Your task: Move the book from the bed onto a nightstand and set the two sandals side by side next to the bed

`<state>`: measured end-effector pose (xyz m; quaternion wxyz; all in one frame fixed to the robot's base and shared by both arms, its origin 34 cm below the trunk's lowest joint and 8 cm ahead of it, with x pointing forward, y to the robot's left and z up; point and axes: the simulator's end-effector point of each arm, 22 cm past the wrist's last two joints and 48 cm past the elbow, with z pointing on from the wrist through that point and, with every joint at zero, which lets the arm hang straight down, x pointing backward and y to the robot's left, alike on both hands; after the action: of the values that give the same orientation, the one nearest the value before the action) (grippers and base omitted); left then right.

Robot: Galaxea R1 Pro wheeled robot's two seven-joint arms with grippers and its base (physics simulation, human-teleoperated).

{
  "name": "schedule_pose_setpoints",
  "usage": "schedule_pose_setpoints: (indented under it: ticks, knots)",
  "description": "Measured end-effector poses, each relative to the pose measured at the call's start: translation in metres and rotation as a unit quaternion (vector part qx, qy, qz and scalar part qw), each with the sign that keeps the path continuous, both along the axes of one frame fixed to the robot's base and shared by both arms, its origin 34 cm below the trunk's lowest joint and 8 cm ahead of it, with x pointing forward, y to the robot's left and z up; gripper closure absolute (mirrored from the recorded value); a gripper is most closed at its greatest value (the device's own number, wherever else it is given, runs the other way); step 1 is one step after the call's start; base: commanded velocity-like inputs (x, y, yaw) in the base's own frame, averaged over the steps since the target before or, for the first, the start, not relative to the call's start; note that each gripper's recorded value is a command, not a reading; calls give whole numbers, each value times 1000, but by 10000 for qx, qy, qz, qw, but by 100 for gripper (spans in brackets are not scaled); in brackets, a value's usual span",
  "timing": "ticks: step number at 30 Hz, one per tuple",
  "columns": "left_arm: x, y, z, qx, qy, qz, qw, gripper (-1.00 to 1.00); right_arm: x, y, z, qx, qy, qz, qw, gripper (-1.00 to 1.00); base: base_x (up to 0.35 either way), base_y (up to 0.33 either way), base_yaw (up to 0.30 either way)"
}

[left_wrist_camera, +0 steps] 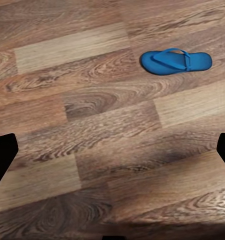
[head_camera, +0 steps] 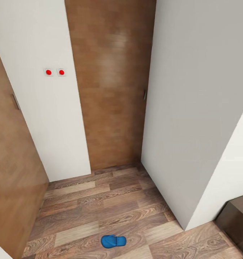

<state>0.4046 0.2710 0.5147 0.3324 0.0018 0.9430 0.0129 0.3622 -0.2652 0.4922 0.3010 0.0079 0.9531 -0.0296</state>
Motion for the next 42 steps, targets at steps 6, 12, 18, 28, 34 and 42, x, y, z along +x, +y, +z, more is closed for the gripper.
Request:
schedule_pose_setpoints:
  ticks: [6,12,18,28,34,42]
  knots:
    - [0,0,0,0,-3,2,10000,-100,0,0,0,1,0,2,10000,-100,0,172,-2]
    - [0,0,0,0,0,1,10000,-100,0,0,0,-1,0,0,10000,-100,1,29,0]
    - [0,0,0,0,-3,-1,10000,-100,0,0,0,0,-3,1,10000,-100,176,100,0]
    - [0,0,0,-1,-1,-3,10000,-100,0,0,0,1,-1,0,10000,-100,223,112,0]
    - [0,0,0,0,0,-2,10000,-100,0,0,0,0,0,0,10000,-100,25,10,0]
    - [0,0,0,-1,-2,-4,10000,-100,0,0,0,1,-2,-2,10000,-100,125,111,0]
